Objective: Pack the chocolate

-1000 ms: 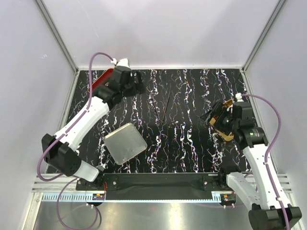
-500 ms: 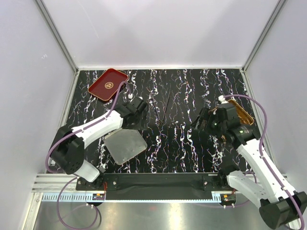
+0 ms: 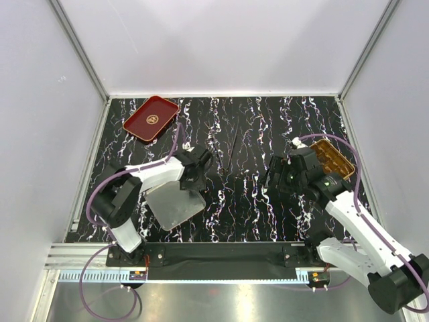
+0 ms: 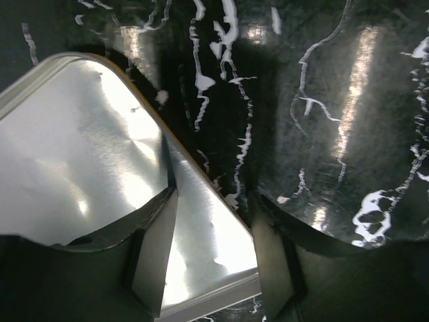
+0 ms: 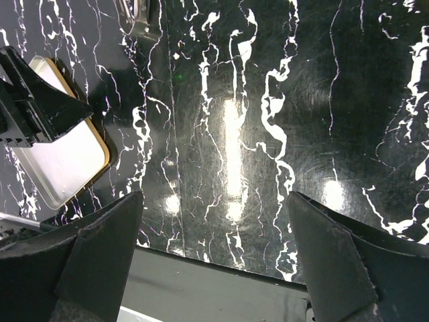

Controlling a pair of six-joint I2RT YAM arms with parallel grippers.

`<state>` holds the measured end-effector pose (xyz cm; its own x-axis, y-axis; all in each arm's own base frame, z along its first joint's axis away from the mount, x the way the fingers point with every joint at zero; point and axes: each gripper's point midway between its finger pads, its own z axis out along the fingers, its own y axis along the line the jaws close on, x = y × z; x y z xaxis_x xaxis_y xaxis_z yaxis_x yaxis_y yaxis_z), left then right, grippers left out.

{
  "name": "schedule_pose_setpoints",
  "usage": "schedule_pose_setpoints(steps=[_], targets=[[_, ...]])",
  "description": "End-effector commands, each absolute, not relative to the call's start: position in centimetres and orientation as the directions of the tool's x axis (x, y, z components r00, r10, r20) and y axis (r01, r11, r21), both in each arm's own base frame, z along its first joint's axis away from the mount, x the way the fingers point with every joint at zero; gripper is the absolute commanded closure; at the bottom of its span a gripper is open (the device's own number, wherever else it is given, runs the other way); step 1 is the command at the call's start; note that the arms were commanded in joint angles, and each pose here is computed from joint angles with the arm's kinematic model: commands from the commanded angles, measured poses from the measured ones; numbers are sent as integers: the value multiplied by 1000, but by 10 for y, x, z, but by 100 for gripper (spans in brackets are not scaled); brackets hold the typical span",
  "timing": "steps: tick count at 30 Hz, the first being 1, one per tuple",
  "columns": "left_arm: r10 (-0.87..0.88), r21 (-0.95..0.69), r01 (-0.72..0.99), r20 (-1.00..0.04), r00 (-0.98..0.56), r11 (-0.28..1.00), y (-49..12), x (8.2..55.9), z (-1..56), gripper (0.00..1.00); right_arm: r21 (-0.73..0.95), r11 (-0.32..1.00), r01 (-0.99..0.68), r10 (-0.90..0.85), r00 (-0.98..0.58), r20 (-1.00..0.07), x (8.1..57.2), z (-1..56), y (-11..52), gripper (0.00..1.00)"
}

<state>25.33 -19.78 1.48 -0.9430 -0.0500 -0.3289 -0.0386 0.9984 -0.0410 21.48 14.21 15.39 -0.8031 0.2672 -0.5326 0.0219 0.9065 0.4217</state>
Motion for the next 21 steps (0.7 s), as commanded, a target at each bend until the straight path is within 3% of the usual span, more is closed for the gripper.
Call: schedule_pose_setpoints(steps=[1, 7, 10, 12, 16, 21], targets=[[-84, -80, -61, -335, -938, 995, -208, 257, 7, 53, 430, 903, -5, 276, -759, -590, 220, 166, 141, 5], [-74, -137, -28, -345, -936, 990, -219, 259, 22, 88, 479, 876, -52, 278, -757, -591, 216, 176, 151, 4], [-43, -227, 42, -355, -934, 973, -236, 259, 51, 99, 512, 851, -117, 263, -749, -609, 217, 191, 161, 3], [-2, -323, 124, -364, -932, 938, -253, 255, 78, 100, 537, 825, -175, 257, -729, -634, 220, 206, 169, 3], [31, -501, 307, -484, -874, 809, -277, 243, 170, 100, 521, 769, -370, 218, -615, -758, 229, 254, 184, 2], [93, -561, 485, -585, -806, 671, -282, 216, 248, 100, 322, 712, -624, 194, -265, -944, 245, 324, 193, 0]])
